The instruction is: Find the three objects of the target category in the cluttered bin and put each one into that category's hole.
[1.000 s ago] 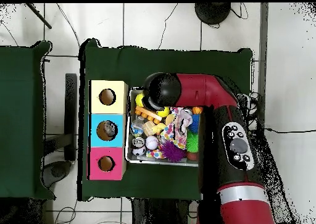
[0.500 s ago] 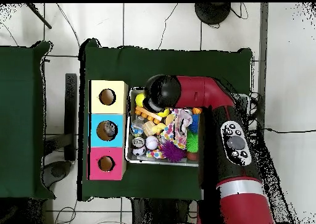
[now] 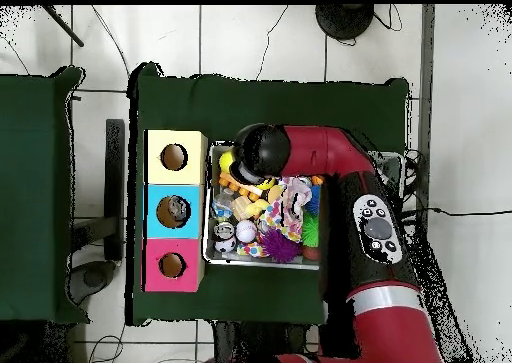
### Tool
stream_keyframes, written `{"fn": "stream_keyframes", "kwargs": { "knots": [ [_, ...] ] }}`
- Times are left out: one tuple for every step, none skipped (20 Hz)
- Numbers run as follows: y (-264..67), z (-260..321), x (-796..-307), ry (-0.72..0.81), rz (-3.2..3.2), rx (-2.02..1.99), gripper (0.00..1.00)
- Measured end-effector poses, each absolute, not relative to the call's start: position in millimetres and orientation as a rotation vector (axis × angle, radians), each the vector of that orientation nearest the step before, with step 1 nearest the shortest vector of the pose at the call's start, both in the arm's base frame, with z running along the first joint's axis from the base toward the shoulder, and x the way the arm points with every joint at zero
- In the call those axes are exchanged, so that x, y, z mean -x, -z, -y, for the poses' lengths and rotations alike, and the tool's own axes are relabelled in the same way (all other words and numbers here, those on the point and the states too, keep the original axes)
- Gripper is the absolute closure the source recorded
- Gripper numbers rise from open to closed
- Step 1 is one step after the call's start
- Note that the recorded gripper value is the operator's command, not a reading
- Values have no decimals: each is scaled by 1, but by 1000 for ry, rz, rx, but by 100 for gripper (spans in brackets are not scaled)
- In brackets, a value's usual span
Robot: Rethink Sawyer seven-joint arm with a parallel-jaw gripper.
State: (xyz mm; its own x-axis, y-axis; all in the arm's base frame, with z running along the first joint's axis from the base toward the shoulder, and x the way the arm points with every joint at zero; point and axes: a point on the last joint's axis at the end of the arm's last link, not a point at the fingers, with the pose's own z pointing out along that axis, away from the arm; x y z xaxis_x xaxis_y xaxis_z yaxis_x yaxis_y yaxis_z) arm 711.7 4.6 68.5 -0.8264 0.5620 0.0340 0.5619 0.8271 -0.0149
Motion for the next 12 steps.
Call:
{"fn": "stream_keyframes", "kwargs": {
  "knots": [
    [-68,-8,-711,-7,2968,905,0],
    [-68,-10,-711,-7,2969,901,0],
    [-68,-12,-710,-7,2970,897,0],
    [-67,-18,-710,-5,2975,884,0],
    [-66,-21,-710,-5,2977,880,0],
    [-65,-26,-709,-3,2982,870,0],
    [-65,-28,-709,-1,2986,865,0],
    [-64,-31,-709,0,2989,860,0],
    [-62,-40,-705,5,2996,841,0],
    [-61,-42,-703,5,2997,836,0],
    [-59,-46,-701,7,2997,827,0],
    [-57,-50,-698,8,2998,819,0]
  ]
}}
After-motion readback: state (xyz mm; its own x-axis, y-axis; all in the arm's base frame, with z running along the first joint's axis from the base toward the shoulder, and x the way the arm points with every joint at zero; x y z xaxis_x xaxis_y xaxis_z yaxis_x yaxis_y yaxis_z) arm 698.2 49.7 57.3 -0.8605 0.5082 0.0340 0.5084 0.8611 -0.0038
